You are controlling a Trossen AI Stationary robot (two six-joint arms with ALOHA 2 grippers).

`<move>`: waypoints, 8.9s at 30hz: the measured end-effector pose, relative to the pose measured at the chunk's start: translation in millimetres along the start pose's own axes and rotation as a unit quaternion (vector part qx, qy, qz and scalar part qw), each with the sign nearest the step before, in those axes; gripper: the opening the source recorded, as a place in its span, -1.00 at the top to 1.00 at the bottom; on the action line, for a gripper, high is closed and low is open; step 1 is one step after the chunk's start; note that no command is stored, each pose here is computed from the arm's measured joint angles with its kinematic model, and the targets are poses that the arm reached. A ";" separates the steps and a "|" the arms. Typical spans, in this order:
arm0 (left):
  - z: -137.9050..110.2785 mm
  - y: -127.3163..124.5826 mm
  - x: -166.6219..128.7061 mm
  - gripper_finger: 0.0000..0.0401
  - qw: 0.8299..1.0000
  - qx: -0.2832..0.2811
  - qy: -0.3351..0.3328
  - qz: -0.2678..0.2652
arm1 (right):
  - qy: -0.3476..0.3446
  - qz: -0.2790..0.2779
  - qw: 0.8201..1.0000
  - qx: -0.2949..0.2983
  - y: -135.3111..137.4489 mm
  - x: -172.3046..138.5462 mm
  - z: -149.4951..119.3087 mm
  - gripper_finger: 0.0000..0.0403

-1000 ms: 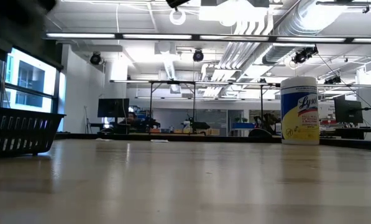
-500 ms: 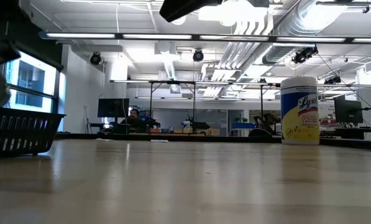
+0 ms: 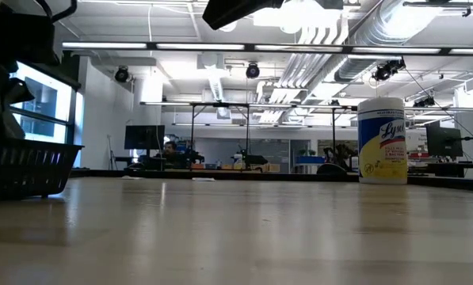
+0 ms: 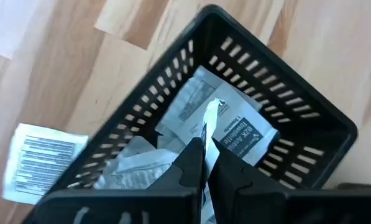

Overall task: Pick & Place First Aid Supplies
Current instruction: Put the towelette pack into the top black bin

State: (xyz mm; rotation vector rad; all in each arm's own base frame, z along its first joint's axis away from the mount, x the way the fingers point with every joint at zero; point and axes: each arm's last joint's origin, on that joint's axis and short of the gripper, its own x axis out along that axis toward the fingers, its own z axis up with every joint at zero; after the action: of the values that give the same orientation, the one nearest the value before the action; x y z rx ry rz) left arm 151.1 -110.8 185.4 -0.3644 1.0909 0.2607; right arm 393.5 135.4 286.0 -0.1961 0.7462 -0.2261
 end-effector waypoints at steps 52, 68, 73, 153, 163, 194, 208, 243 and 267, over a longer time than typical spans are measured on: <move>108.1 143.7 19.2 0.09 0.924 -0.217 -0.189 0.253 | 0.018 0.029 0.999 -0.015 11.1 36.4 -8.9 0.44; 127.6 271.3 59.3 0.09 0.838 -0.375 -0.202 0.340 | 0.016 0.048 0.997 -0.060 32.2 23.6 -13.7 0.44; 138.3 291.7 64.8 0.09 0.822 -0.393 -0.195 0.363 | 0.017 0.046 0.997 -0.061 31.8 23.8 -14.0 0.44; 137.7 87.0 114.6 0.09 0.970 -0.156 -0.140 0.119 | 0.059 0.047 0.994 -0.074 41.5 13.9 -25.9 0.44; 138.3 85.7 99.7 0.09 0.968 -0.155 -0.154 0.124 | 0.058 0.044 0.995 -0.074 40.9 14.3 -25.6 0.44; 125.0 102.2 110.8 0.60 0.973 -0.143 -0.153 0.094 | 0.055 0.045 0.995 -0.071 41.1 14.4 -25.0 0.44; 123.9 101.2 110.8 0.96 0.974 -0.134 -0.153 0.103 | 0.055 0.045 0.995 -0.071 41.0 14.4 -25.0 0.44; 12.8 51.7 -61.0 1.00 0.984 -0.031 -0.142 -0.101 | 0.059 0.048 0.995 -0.062 41.2 14.3 -25.7 0.44; -18.7 18.6 -12.8 1.00 0.996 0.069 -0.029 0.051 | 0.056 0.041 0.996 -0.060 32.1 20.4 -22.4 0.44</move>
State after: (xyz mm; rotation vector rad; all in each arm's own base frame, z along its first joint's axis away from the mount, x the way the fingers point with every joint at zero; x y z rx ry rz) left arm 123.2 -101.9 186.3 -0.1761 1.0659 0.2834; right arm 396.8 158.4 248.5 -0.2676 0.8788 -0.1145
